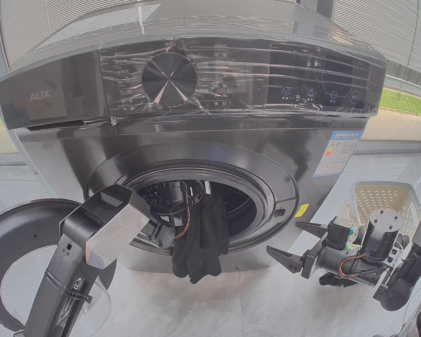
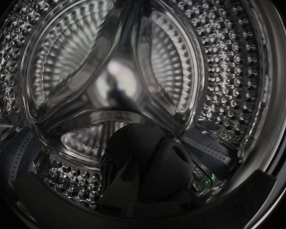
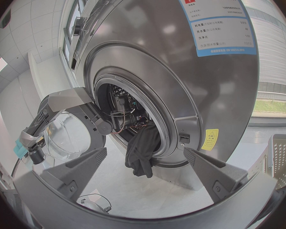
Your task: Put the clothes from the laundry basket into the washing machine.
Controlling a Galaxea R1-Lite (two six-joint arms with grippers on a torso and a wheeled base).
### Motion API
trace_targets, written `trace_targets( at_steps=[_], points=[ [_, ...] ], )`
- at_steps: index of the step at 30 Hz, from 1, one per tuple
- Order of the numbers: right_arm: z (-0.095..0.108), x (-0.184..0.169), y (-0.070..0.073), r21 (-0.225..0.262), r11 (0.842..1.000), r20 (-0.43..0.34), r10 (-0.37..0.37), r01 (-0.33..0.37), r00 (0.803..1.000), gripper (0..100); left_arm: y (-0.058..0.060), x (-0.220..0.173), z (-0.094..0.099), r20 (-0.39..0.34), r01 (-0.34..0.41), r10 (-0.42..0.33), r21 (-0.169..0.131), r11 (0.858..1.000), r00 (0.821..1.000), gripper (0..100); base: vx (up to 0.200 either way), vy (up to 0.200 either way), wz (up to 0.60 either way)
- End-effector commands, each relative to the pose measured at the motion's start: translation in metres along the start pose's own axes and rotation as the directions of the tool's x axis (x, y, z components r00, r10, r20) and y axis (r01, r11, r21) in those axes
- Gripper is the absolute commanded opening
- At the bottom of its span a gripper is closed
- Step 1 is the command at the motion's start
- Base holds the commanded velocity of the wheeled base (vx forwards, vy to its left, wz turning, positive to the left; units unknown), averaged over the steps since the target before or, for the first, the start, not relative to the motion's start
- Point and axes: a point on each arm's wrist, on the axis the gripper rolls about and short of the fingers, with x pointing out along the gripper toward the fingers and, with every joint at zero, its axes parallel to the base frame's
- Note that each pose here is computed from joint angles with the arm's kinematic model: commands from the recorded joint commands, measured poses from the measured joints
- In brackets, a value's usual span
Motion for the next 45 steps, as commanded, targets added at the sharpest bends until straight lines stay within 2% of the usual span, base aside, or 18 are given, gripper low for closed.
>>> trace_targets(
  at_steps=[1, 4, 7, 18, 19, 23, 26, 28, 30, 31, 32, 33, 34, 35, 38, 45],
  points=[
    [0.000, 0.001, 0.000, 0.000, 1.000, 0.000, 0.000, 0.000, 1.000, 100, 0.016, 0.016, 0.007, 0.019, -0.037, 0.037, -0.011, 0.999, 0.999, 0, 0.000, 0.000, 0.00],
    [0.000, 0.000, 0.000, 0.000, 1.000, 0.003, 0.001, -0.001, 1.000, 100, 0.014, 0.021, 0.014, 0.036, -0.036, 0.037, -0.027, 0.999, 0.999, 0, 0.000, 0.000, 0.00],
    [0.000, 0.000, 0.000, 0.000, 1.000, 0.001, 0.000, 0.000, 1.000, 100, 0.014, 0.023, 0.018, 0.039, -0.061, 0.062, -0.031, 0.998, 0.997, 0, 0.000, 0.000, 0.00],
    [0.000, 0.001, 0.000, 0.000, 1.000, 0.000, 0.000, 0.000, 1.000, 100, 0.014, 0.022, 0.014, 0.025, -0.075, 0.076, -0.040, 0.996, 0.997, 0, 0.000, 0.000, 0.00],
    [0.000, 0.001, 0.000, 0.000, 1.000, 0.000, 0.000, 0.000, 1.000, 100, 0.012, 0.021, 0.013, 0.019, -0.073, 0.074, -0.045, 0.996, 0.997, 100, 0.000, 0.000, 0.00],
    [0.000, 0.001, 0.000, 0.000, 1.000, -0.001, 0.002, -0.002, 1.000, 100, 0.007, 0.016, 0.016, -0.002, -0.067, 0.067, -0.068, 0.995, 0.998, 100, 0.000, 0.000, 0.00],
    [0.000, 0.001, 0.000, 0.000, 1.000, -0.001, 0.002, -0.002, 1.000, 100, 0.005, 0.006, 0.022, -0.042, -0.069, 0.066, -0.058, 0.996, 0.997, 100, 0.000, 0.000, 0.00],
    [0.000, 0.001, 0.000, 0.000, 1.000, -0.001, 0.002, -0.002, 1.000, 100, 0.005, -0.014, 0.031, -0.139, -0.066, 0.059, -0.042, 0.997, 0.988, 100, 0.000, 0.000, 0.00],
    [-0.001, 0.001, 0.000, 0.000, 1.000, -0.002, 0.003, -0.003, 1.000, 100, 0.000, -0.033, 0.029, -0.246, -0.046, 0.038, -0.028, 0.999, 0.969, 100, 0.000, 0.000, 0.00],
    [-0.001, 0.001, 0.000, 0.000, 1.000, -0.004, 0.003, -0.003, 1.000, 100, -0.004, -0.044, 0.029, -0.302, -0.011, 0.001, -0.029, 1.000, 0.953, 100, 0.000, 0.000, 0.00],
    [-0.001, 0.001, 0.000, 0.000, 1.000, -0.004, 0.003, -0.003, 1.000, 100, -0.005, -0.051, 0.029, -0.333, 0.010, -0.020, -0.033, 0.999, 0.943, 100, 0.000, 0.000, 0.00],
    [-0.001, 0.001, 0.000, 0.000, 1.000, -0.004, 0.003, -0.003, 1.000, 100, -0.005, -0.051, 0.029, -0.333, 0.010, -0.020, -0.033, 0.999, 0.943, 100, 0.000, 0.000, 0.00],
    [-0.002, 0.002, 0.000, 0.001, 1.000, -0.010, 0.003, -0.003, 1.000, 100, -0.008, -0.066, 0.028, -0.399, 0.047, -0.057, -0.034, 0.998, 0.915, 100, 0.000, 0.000, 0.00],
    [-0.003, 0.002, 0.000, 0.001, 1.000, -0.011, 0.003, -0.003, 1.000, 100, -0.011, -0.072, 0.026, -0.426, 0.062, -0.071, -0.033, 0.998, 0.902, 100, 0.000, 0.000, 0.00],
    [-0.003, 0.002, 0.000, 0.002, 1.000, -0.013, 0.002, -0.002, 1.000, 100, -0.015, -0.081, 0.019, -0.481, 0.076, -0.078, -0.023, 0.997, 0.873, 100, 0.000, 0.000, 0.00],
    [-0.003, 0.002, 0.000, 0.001, 1.000, -0.012, 0.004, -0.004, 1.000, 100, -0.024, -0.089, 0.001, -0.530, 0.113, -0.109, -0.024, 0.993, 0.841, 100, 0.000, 0.000, 0.00]
  ],
)
